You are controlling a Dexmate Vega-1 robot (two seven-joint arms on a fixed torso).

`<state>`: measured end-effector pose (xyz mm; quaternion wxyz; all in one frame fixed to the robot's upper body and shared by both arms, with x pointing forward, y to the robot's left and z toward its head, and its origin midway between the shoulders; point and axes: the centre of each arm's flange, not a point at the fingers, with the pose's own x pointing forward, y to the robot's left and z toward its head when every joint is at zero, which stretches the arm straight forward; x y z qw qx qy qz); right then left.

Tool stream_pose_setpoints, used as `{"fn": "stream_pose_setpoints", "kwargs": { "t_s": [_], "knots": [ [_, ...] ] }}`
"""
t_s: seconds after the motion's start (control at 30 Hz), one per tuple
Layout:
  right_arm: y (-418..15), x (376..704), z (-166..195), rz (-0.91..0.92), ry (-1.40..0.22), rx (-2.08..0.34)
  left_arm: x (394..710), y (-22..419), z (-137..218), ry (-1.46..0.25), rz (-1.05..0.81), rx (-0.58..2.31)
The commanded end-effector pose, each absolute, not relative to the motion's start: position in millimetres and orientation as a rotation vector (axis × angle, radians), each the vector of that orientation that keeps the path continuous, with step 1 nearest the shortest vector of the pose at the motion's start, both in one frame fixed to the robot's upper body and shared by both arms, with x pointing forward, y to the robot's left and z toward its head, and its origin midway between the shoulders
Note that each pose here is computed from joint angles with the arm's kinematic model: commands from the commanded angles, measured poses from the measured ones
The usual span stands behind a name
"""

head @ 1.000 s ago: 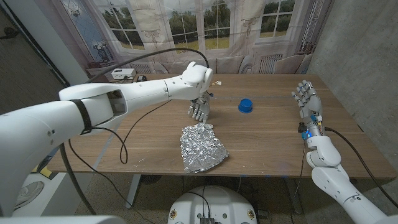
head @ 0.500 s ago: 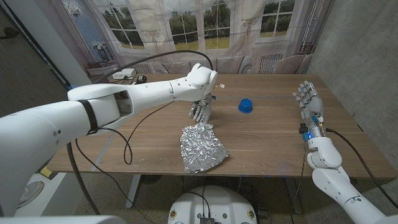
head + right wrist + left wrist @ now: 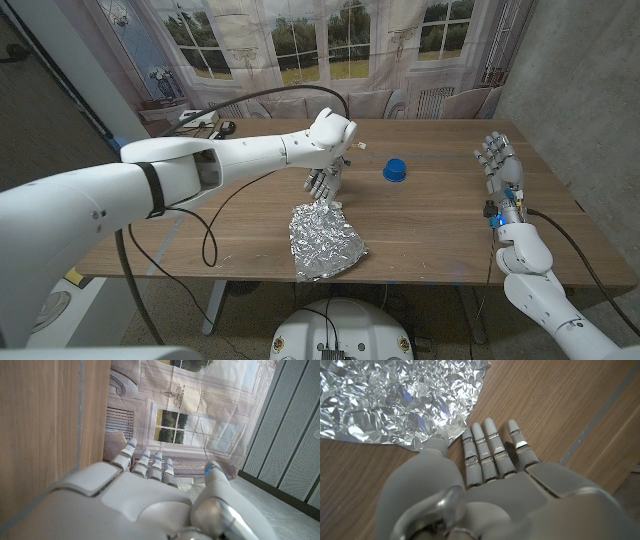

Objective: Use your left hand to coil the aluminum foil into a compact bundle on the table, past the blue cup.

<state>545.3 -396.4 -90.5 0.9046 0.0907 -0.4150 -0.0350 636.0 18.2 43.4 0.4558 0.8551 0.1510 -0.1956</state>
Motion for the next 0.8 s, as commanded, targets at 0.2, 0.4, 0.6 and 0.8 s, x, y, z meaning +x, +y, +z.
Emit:
{"fn": "stream_pose_setpoints", "kwargs": {
  "t_s": [0.2, 0.4, 0.6, 0.8],
  "knots": [
    [-402.5, 540.7, -96.6, -0.092, -0.869, 0.195, 628.1, 1.4, 18.2, 0.317, -0.39, 2.255],
    [-404.6, 541.8, -95.8, -0.093, -0.868, 0.195, 624.4, 2.2, 22.2, 0.245, -0.384, 2.23],
    [-404.4, 542.7, -93.8, -0.089, -0.87, 0.195, 617.7, 6.9, 32.1, 0.193, -0.363, 2.182],
    [-404.2, 542.8, -92.7, -0.086, -0.873, 0.196, 608.8, 15.2, 45.9, 0.087, -0.293, 2.138]
  ]
}}
